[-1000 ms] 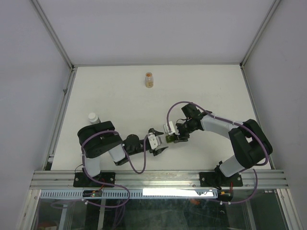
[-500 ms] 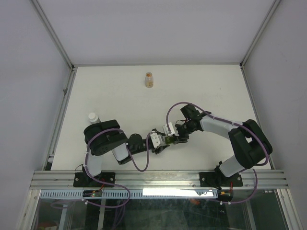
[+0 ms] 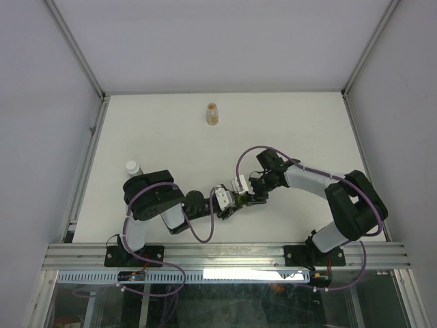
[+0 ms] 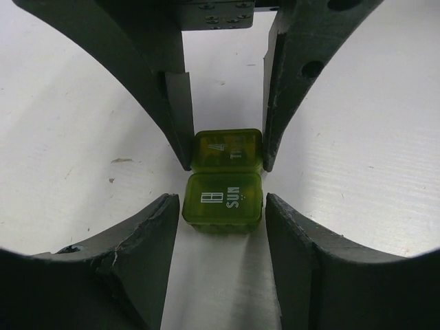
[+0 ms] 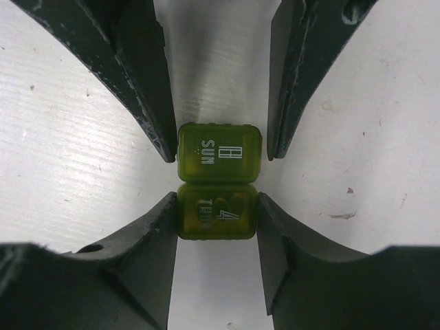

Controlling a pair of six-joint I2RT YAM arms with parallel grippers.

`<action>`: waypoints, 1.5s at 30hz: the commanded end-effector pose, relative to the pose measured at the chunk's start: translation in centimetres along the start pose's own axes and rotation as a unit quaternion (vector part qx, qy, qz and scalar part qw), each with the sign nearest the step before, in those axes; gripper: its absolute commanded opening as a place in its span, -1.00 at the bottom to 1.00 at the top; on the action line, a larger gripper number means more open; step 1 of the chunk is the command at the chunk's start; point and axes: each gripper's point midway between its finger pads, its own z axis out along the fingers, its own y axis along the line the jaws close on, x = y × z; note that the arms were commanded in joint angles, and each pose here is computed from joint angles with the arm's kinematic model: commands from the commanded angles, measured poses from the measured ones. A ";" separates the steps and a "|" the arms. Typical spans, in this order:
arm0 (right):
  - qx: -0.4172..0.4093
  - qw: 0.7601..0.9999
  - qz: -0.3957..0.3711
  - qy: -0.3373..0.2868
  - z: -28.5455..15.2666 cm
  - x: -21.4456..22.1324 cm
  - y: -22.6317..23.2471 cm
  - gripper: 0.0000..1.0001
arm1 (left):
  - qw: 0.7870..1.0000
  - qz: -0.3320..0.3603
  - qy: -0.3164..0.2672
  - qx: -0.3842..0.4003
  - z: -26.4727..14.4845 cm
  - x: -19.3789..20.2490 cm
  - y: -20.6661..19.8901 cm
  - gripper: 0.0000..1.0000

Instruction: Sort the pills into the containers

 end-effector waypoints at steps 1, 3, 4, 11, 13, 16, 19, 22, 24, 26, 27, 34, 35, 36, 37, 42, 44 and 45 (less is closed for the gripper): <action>0.008 1.000 -0.014 -0.013 -0.2 -1.2 -0.1 -0.51 | 0.998 -0.014 -0.055 -0.006 0.8 -2.9 0.2 0.07; 0.007 1.000 -0.015 -0.012 -0.1 -1.1 -0.1 -0.52 | 0.998 -0.017 -0.055 -0.006 0.8 -2.9 0.2 0.03; 0.006 1.000 -0.016 -0.010 -0.1 -1.1 -0.1 -0.52 | 0.998 -0.019 -0.055 -0.005 0.8 -2.9 0.1 0.00; 0.006 1.000 -0.022 0.002 0.2 -0.7 0.1 -0.57 | 0.998 -0.034 -0.058 0.006 0.8 -3.1 -0.3 -0.29; 0.007 1.000 -0.025 0.008 0.3 -0.5 0.1 -0.58 | 0.997 -0.041 -0.058 0.007 0.7 -3.2 -0.4 -0.46; 0.006 1.000 -0.028 0.013 0.4 -0.3 0.2 -0.61 | 0.997 -0.052 -0.061 0.009 0.5 -3.5 -0.5 -0.61; 0.008 0.999 -0.031 0.018 0.4 -0.2 0.1 -0.63 | 0.996 -0.063 -0.064 0.011 0.4 -3.9 -0.7 -0.70; 0.009 0.999 -0.033 0.020 0.5 -0.1 0.1 -0.65 | 0.995 -0.074 -0.068 0.017 0.2 -4.2 -0.9 -0.76; 0.010 0.999 -0.034 0.022 0.5 -0.1 0.1 -0.66 | 0.994 -0.084 -0.069 0.018 0.1 -4.4 -1.0 -0.83; 0.012 0.999 -0.033 0.023 0.5 0.0 0.1 -0.67 | 0.993 -0.093 -0.069 0.020 0.1 -4.5 -1.1 -0.92; 0.012 0.999 -0.033 0.023 0.5 0.0 0.1 -0.69 | 0.993 -0.096 -0.070 0.020 0.0 -4.5 -1.2 -0.94; 0.014 0.999 -0.032 0.023 0.5 -0.1 0.0 -0.70 | 0.990 -0.112 -0.076 0.027 -0.3 -5.1 -1.4 -0.92; 0.013 0.999 -0.032 0.023 0.5 -0.1 0.0 -0.70 | 0.990 -0.113 -0.075 0.028 -0.2 -5.2 -1.5 -0.92; 0.013 0.999 -0.032 0.023 0.5 -0.1 0.0 -0.70 | 0.990 -0.115 -0.075 0.028 -0.2 -5.2 -1.5 -0.92; 0.014 0.999 -0.031 0.023 0.5 -0.1 0.0 -0.70 | 0.990 -0.116 -0.073 0.028 -0.3 -5.2 -1.5 -0.91; 0.015 0.999 -0.030 0.023 0.5 -0.1 -0.1 -0.72 | 0.989 -0.125 -0.067 0.033 -0.2 -5.3 -1.6 -0.92; 0.015 0.999 -0.030 0.023 0.5 -0.2 -0.1 -0.73 | 0.989 -0.125 -0.066 0.032 -0.2 -5.3 -1.6 -0.92; 0.016 0.999 -0.029 0.023 0.5 -0.1 -0.1 -0.73 | 0.990 -0.125 -0.065 0.031 -0.2 -5.2 -1.5 -0.92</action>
